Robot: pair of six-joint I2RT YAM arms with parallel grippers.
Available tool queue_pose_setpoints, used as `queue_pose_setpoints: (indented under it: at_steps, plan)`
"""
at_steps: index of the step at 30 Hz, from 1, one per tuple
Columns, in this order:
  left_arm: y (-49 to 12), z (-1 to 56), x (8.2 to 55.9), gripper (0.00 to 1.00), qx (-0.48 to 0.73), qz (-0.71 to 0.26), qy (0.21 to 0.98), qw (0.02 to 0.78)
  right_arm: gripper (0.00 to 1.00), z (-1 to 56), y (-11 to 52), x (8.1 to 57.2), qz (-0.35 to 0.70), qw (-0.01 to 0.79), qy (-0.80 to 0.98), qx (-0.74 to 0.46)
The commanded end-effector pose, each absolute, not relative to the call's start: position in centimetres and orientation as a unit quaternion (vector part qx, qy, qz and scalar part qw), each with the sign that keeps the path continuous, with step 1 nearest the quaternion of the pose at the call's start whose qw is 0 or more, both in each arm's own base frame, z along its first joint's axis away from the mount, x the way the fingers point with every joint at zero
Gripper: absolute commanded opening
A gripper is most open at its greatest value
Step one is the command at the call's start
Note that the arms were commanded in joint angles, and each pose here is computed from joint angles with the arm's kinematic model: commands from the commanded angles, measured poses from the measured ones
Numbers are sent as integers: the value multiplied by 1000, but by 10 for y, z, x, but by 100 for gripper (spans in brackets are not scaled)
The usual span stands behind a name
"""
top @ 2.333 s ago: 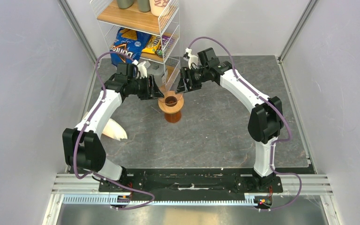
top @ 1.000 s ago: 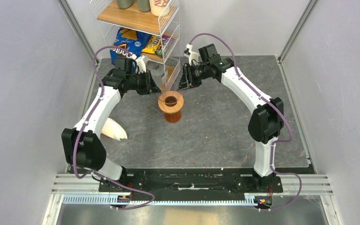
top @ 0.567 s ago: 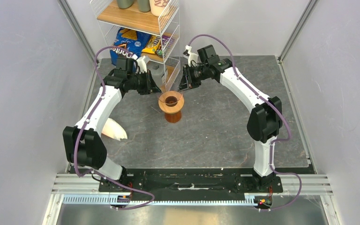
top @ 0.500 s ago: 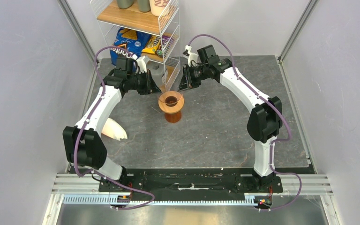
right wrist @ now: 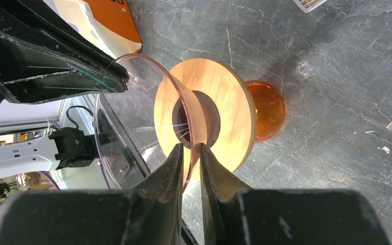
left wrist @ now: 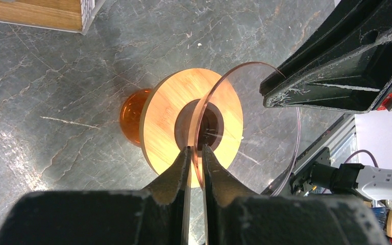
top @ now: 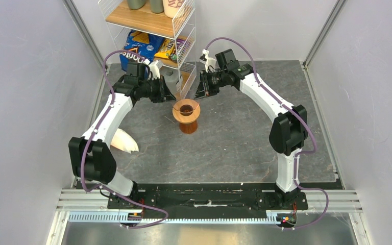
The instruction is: Place the coffee filter in the dripper
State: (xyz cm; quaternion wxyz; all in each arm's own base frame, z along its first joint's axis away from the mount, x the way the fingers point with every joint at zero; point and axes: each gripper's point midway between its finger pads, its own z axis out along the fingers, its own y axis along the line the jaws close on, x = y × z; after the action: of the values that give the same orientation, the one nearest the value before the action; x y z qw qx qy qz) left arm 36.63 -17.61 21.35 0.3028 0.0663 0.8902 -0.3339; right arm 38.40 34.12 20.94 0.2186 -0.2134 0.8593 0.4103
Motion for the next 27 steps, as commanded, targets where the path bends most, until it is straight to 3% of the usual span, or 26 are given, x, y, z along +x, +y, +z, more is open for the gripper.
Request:
queue_pose_setpoints:
  at_steps: [1, 9, 19, 27]
  plan:
    - [-172, 185, 366, 15, 59, -317, 906, 274, 19, 181, 335, 387, 384, 208, 873, -220]
    - [-172, 182, 364, 16, 57, -316, 909, 267, 23, 192, 338, 387, 393, 211, 867, -222]
    - [-176, 226, 369, 39, 73, -330, 887, 314, 41, 230, 344, 387, 420, 237, 846, -227]
    - [-179, 251, 365, 65, 86, -345, 873, 335, 68, 258, 348, 383, 441, 252, 830, -228]
